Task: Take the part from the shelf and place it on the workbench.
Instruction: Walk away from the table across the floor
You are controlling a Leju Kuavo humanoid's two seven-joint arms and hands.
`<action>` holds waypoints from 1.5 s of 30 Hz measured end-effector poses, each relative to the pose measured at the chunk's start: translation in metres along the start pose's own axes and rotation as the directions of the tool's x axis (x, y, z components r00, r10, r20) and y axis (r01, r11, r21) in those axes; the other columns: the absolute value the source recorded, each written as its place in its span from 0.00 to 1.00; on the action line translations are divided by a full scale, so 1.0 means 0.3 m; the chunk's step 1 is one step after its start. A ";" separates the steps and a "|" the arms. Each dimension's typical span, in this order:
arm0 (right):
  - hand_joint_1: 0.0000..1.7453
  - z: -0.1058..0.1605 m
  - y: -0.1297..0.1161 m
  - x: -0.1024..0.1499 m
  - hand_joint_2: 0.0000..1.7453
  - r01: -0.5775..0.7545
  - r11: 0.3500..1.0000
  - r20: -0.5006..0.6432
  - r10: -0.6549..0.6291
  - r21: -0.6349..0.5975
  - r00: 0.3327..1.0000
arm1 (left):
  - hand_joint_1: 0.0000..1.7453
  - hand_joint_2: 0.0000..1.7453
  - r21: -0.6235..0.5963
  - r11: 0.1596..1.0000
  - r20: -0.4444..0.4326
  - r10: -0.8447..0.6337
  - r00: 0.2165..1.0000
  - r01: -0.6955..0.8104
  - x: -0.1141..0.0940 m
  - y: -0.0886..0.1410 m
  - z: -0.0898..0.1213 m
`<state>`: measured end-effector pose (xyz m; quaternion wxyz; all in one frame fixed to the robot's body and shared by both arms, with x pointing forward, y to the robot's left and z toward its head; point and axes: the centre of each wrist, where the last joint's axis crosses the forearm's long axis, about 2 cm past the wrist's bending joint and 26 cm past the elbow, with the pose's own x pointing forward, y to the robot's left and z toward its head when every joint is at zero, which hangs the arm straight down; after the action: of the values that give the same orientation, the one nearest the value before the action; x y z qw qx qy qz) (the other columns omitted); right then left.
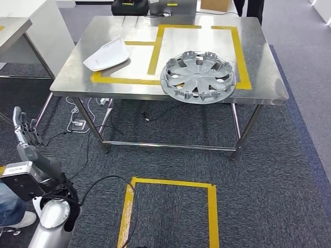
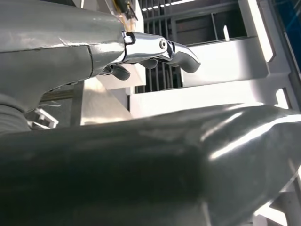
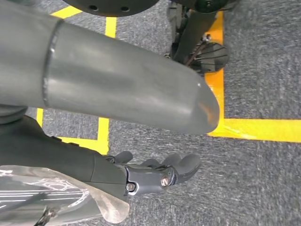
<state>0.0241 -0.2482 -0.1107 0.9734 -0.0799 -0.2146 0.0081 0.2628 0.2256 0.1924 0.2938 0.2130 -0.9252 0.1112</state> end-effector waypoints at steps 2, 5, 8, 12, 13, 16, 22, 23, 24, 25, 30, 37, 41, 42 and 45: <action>0.00 0.000 0.000 0.000 0.00 -0.001 1.000 0.002 0.001 0.000 1.000 | 0.00 0.50 -0.001 1.000 -0.002 -0.001 1.000 0.001 0.000 0.001 0.002; 0.00 -0.001 0.002 0.004 0.50 0.001 1.000 0.013 -0.001 0.002 1.000 | 0.00 1.00 -0.002 1.000 -0.004 -0.002 1.000 0.002 -0.001 0.002 0.004; 0.00 -0.001 0.004 0.006 1.00 0.003 1.000 0.014 -0.003 0.002 1.000 | 0.00 1.00 -0.004 1.000 -0.006 -0.001 1.000 0.001 0.000 0.001 0.006; 0.00 -0.002 0.003 0.007 1.00 0.001 1.000 0.008 -0.001 -0.002 1.000 | 0.00 1.00 -0.005 1.000 -0.008 0.001 1.000 -0.001 0.003 -0.003 0.008; 0.00 -0.001 0.003 0.006 1.00 0.001 1.000 0.006 -0.001 -0.003 1.000 | 0.00 1.00 -0.005 1.000 -0.009 0.000 1.000 0.000 0.003 -0.003 0.010; 0.00 0.001 0.003 -0.001 1.00 0.000 1.000 -0.001 0.000 -0.005 1.000 | 0.00 1.00 -0.006 1.000 -0.013 -0.001 1.000 0.001 0.003 -0.002 0.015; 0.00 -0.001 0.002 0.005 1.00 0.001 1.000 0.002 -0.001 -0.009 1.000 | 0.00 1.00 -0.005 1.000 -0.015 0.000 1.000 0.000 0.004 -0.004 0.015; 0.00 -0.001 0.002 0.004 1.00 0.000 1.000 0.001 0.000 -0.009 1.000 | 0.00 1.00 -0.005 1.000 -0.015 0.000 1.000 -0.001 0.004 -0.004 0.015; 0.00 0.000 0.002 0.002 1.00 0.000 1.000 -0.001 0.000 -0.009 1.000 | 0.00 1.00 -0.005 1.000 -0.015 0.000 1.000 -0.001 0.004 -0.004 0.015; 0.00 0.001 0.003 0.001 1.00 0.000 1.000 -0.002 0.000 -0.009 1.000 | 0.00 1.00 -0.005 1.000 -0.015 0.001 1.000 -0.001 0.004 -0.004 0.015; 0.00 0.000 0.003 0.002 1.00 -0.002 1.000 -0.004 0.002 -0.013 1.000 | 0.00 1.00 -0.007 1.000 -0.022 -0.002 1.000 0.002 0.004 -0.002 0.021; 0.00 -0.001 0.003 0.005 0.00 -0.002 1.000 -0.005 0.002 -0.015 1.000 | 0.00 0.00 -0.011 1.000 -0.021 -0.007 1.000 0.007 0.004 -0.002 0.024; 0.00 -0.001 0.003 0.005 0.00 0.000 1.000 -0.007 0.000 -0.015 1.000 | 0.00 0.00 -0.010 1.000 -0.024 -0.004 1.000 0.003 0.006 -0.004 0.024; 0.00 -0.001 0.003 0.005 0.00 0.000 1.000 -0.007 0.000 -0.015 1.000 | 0.00 0.00 -0.010 1.000 -0.025 -0.001 1.000 0.001 0.006 -0.006 0.025; 0.00 0.000 0.003 0.002 0.00 0.000 1.000 -0.011 0.000 -0.016 1.000 | 0.00 0.00 -0.010 1.000 -0.031 0.006 0.999 -0.006 0.008 -0.009 0.028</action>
<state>0.0247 -0.2471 -0.1105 0.9739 -0.0876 -0.2095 0.0061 0.2581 0.2196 0.1874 0.3089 0.2071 -0.9216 0.1108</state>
